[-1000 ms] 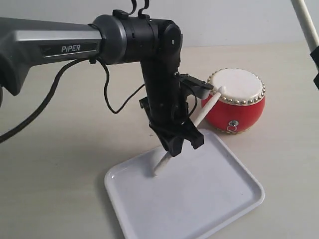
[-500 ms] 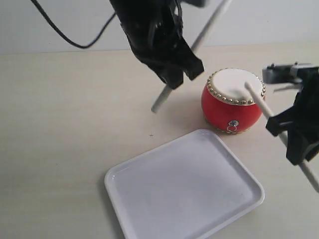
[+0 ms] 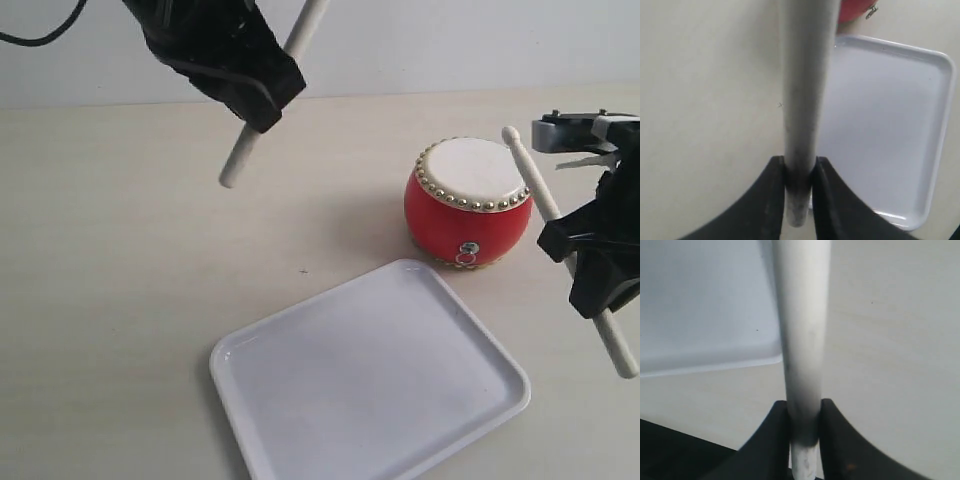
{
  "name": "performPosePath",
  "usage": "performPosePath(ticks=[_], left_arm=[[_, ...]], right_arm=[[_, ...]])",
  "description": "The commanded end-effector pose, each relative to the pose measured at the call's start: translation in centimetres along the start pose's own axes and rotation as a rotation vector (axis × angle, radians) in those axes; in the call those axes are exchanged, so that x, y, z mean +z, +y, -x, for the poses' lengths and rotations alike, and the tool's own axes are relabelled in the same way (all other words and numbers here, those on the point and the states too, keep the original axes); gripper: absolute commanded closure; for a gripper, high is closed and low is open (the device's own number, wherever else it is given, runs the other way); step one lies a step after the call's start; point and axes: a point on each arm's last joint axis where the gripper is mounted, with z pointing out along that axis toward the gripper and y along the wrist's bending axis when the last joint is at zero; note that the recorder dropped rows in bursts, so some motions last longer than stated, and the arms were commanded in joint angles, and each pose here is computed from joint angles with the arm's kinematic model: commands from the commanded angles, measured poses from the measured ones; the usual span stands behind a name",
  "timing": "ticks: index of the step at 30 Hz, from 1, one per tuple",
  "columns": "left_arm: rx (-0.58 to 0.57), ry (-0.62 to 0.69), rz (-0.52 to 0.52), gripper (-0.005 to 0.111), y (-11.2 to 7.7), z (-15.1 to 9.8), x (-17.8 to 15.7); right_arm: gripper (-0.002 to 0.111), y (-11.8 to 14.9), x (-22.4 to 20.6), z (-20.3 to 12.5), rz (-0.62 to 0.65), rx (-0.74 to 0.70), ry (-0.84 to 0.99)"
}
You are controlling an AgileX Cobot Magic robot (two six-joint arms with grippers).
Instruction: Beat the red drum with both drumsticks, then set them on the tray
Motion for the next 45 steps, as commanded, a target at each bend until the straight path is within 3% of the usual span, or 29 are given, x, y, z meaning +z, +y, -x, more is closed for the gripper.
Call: performPosePath(ticks=[1, 8, 13, 18, 22, 27, 31, 34, 36, 38, 39, 42, 43, 45], left_arm=[[-0.029, 0.069, -0.09, 0.107, -0.3, 0.4, 3.8], [-0.017, 0.24, -0.193, 0.107, -1.4, 1.8, 14.0], [0.028, 0.261, -0.229, 0.107, -4.0, 3.5, 18.3], [-0.024, 0.348, -0.262, 0.107, -4.9, 2.5, 22.6], [-0.026, 0.295, -0.258, 0.107, -4.9, 3.3, 20.2], [0.016, 0.127, -0.206, 0.107, -4.8, 4.5, 11.3], [-0.004, 0.165, -0.189, 0.107, -3.4, 0.1, 7.6], [-0.094, 0.28, -0.19, 0.107, -2.0, -6.2, 7.5], [-0.184, 0.208, -0.175, 0.107, -0.8, -9.5, 7.3], [-0.26, 0.165, -0.195, 0.107, -0.3, -12.9, 6.5], [-0.304, 0.176, -0.195, 0.107, -0.1, -15.0, 6.4], [-0.366, 0.201, -0.186, 0.107, 0.4, -17.3, 6.9], [-0.372, 0.207, -0.187, 0.107, 0.2, -17.8, 7.1], [-0.386, 0.195, -0.187, 0.107, -0.2, -18.5, 7.2]], right_arm=[[0.108, 0.6, -2.0, -1.1, -0.012, -0.028, -0.083], [0.108, 2.0, -6.6, -4.8, -0.039, -0.041, -0.304], [0.108, 2.7, -9.0, -7.7, -0.071, -0.058, -0.44], [0.108, 2.8, -9.8, -8.8, -0.098, -0.063, -0.486], [0.108, 2.8, -9.8, -8.8, -0.098, -0.063, -0.486], [0.108, 3.0, -8.6, -7.4, -0.025, -0.044, -0.428], [0.108, 3.7, -4.9, -6.1, 0.164, -0.077, -0.293], [0.108, 2.7, -2.4, -4.8, 0.116, -0.144, -0.206], [0.108, 3.3, -0.8, -3.8, 0.092, -0.276, -0.135], [0.108, 4.7, 1.2, -2.8, 0.019, -0.461, -0.053], [0.108, 5.1, 2.5, -2.1, -0.08, -0.6, -0.006], [0.108, 6.1, 4.0, -0.4, -0.33, -0.933, 0.053], [0.108, 7.0, 4.0, 0.9, -0.475, -1.106, 0.041], [0.108, 9.0, 4.2, 2.7, -0.647, -1.317, -0.025]])
